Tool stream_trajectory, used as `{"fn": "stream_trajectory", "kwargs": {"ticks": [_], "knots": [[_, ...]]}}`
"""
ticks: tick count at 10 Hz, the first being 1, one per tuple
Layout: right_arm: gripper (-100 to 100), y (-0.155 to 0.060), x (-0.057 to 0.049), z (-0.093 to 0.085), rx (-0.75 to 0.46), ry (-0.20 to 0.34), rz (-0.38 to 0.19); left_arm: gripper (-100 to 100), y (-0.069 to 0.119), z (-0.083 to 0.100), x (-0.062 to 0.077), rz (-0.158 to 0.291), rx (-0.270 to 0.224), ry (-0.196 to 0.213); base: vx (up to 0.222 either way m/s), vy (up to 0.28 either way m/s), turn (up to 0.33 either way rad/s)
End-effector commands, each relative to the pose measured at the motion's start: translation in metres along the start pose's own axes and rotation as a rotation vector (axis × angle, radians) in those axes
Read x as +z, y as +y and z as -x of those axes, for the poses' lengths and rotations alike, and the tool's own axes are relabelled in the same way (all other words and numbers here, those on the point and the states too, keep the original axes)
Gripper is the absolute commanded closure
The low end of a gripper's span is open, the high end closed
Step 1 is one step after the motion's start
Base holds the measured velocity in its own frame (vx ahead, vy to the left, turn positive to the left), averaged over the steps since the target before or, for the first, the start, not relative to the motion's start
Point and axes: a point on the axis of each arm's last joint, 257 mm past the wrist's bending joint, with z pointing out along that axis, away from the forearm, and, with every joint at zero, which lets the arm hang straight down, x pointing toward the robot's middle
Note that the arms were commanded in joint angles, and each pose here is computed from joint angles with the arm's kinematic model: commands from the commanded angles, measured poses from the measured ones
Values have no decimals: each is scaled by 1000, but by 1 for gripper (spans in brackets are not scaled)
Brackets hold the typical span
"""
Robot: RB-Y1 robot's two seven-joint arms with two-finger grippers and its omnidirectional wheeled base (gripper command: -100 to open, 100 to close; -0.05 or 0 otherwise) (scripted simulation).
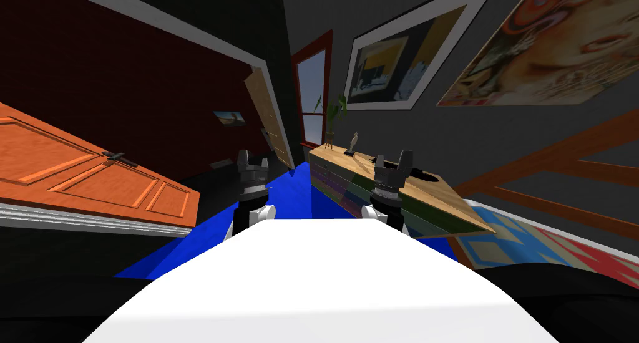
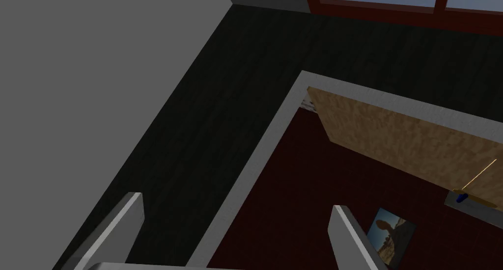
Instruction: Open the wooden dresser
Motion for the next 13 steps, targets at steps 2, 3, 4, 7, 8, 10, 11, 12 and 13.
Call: {"fn": "stream_trajectory", "kwargs": {"ticks": [2, 3, 4, 7, 8, 10, 11, 12, 13], "knots": [[0, 0, 0, 0, 0, 0, 0, 0, 0, 0, 0, 0, 0, 0, 0, 0, 0], [0, 0, 0, 0, 0, 0, 0, 0, 0, 0, 0, 0, 0, 0, 0, 0, 0], [0, 0, 0, 0, 0, 0, 0, 0, 0, 0, 0, 0, 0, 0, 0, 0, 0], [0, 0, 0, 0, 0, 0, 0, 0, 0, 0, 0, 0, 0, 0, 0, 0, 0], [0, 0, 0, 0, 0, 0, 0, 0, 0, 0, 0, 0, 0, 0, 0, 0, 0], [-100, 0, 0, -7, -30, 48, 5, 0, 0, 0, 0, 0, 0, 0, 14, 9, -30], [-100, -1, 0, -12, -59, 83, 9, 0, 0, 0, 0, 0, 0, 0, 52, 39, -90], [-100, -2, -1, -17, -96, 120, 14, 0, 0, 0, 0, 0, 0, 0, 66, 54, -109], [-100, -4, -2, -23, -139, 155, 19, 0, 0, 0, 0, 0, 0, 0, 98, 78, -143]]}}
